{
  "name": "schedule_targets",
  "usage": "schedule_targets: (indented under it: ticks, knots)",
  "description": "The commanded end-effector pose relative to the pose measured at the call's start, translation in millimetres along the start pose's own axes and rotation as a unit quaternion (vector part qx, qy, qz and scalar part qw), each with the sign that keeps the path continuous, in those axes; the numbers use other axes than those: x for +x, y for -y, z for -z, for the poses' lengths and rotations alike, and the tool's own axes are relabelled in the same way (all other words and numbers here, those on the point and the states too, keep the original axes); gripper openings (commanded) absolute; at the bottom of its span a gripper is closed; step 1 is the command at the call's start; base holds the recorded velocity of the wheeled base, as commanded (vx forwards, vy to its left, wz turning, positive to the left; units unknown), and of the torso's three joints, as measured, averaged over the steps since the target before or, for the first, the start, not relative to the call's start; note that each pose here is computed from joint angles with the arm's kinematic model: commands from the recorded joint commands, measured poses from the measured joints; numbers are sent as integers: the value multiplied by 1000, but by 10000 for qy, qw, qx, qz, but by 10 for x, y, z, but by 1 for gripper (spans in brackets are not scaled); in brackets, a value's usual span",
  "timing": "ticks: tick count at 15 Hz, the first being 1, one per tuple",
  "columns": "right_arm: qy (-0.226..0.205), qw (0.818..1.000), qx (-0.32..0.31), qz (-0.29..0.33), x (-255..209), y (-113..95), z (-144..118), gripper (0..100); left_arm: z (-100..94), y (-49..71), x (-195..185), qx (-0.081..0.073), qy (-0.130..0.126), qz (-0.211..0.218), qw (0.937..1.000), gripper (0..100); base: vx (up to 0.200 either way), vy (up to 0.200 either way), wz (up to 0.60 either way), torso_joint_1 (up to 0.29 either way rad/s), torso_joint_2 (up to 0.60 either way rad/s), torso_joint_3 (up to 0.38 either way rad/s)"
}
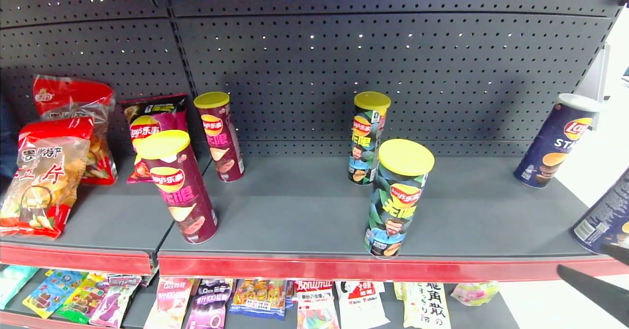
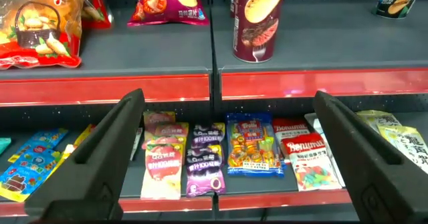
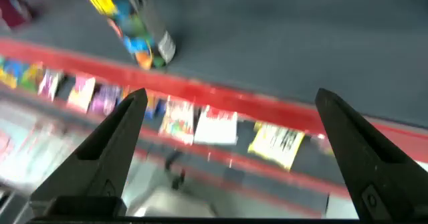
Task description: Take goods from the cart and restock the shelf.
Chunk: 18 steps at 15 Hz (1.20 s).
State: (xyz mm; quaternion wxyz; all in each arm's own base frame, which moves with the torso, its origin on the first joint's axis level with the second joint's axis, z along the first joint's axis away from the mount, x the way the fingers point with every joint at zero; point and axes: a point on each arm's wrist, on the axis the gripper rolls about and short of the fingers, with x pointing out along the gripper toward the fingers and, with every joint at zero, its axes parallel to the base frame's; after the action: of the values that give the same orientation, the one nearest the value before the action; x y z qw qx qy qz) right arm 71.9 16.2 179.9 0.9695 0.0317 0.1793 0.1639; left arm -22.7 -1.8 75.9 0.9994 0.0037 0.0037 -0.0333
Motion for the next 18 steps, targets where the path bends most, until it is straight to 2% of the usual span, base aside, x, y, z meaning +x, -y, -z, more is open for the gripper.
schedule_targets:
  ticks: [1, 2, 5, 9, 11, 18]
  knots:
    - [-1488, 9887, 161, -111, 723, 61, -41, 100, 1, 0, 0, 0, 0, -3, 10000, 100, 0, 0, 0, 0, 0, 0]
    - [-1735, 9846, 189, -100, 866, 79, -37, 100, 1, 0, 1, -1, -8, -3, 10000, 100, 0, 0, 0, 0, 0, 0]
    - [-2027, 9790, 163, -174, 1199, 74, -51, 100, 1, 0, 0, 0, 0, -3, 10000, 100, 0, 0, 0, 0, 0, 0]
    - [-2086, 9778, 139, -141, 1431, 97, -25, 100, 1, 0, 1, -1, -8, -3, 10000, 100, 0, 0, 0, 0, 0, 0]
    - [-2031, 9790, 121, -162, 1558, 89, -112, 100, 1, 0, 0, 0, 0, -3, 10000, 100, 0, 0, 0, 0, 0, 0]
    - [-2072, 9780, -94, -211, 1788, -39, -171, 100, 1, 0, 1, -1, -8, -3, 10000, 100, 0, 0, 0, 0, 0, 0]
